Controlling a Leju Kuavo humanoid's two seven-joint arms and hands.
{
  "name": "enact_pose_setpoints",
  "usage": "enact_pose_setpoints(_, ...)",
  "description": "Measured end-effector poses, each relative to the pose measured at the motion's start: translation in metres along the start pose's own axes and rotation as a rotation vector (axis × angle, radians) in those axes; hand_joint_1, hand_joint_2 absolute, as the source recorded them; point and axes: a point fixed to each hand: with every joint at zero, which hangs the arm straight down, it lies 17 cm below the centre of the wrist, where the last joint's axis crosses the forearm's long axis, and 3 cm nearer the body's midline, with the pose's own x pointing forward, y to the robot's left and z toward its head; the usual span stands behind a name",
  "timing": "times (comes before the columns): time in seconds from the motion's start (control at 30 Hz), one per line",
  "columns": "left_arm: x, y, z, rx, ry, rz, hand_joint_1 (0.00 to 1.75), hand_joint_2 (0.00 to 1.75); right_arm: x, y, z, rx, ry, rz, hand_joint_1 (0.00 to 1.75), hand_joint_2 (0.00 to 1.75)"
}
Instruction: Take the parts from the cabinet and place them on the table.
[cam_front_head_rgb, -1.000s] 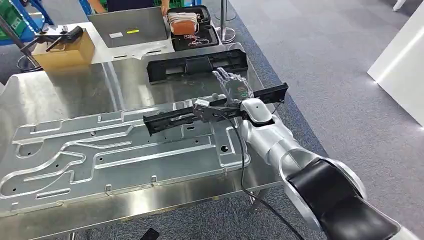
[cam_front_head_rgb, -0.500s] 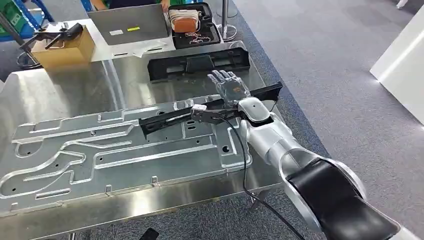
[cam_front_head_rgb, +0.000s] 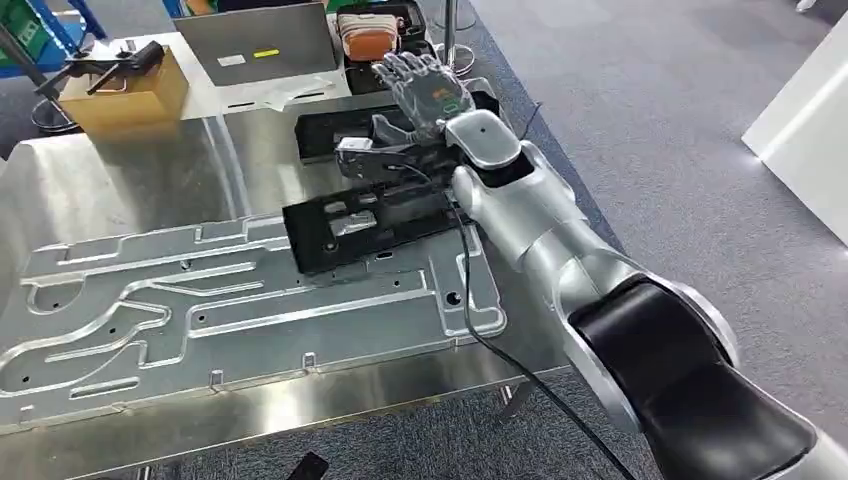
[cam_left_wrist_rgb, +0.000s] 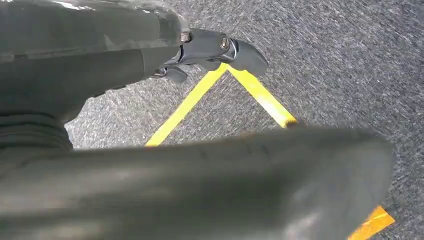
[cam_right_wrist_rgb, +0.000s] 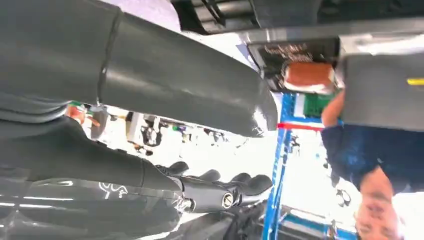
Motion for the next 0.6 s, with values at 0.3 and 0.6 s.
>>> enact_pose_setpoints(0.3, 0.003, -0.001, 0.0, -0.012, -0.007, -0.011, 0.0, 0.0, 0.02, -0.034, -0.008, -0.046, -0.026, -0.013, 0.0, 0.0)
enact_pose_setpoints(0.6, 0.005, 0.0, 0.0, -0.005, -0.014, 0.002, 0.0, 0.0, 0.034, -0.037, -0.008, -0.065, -0.055, -0.031, 0.0, 0.0)
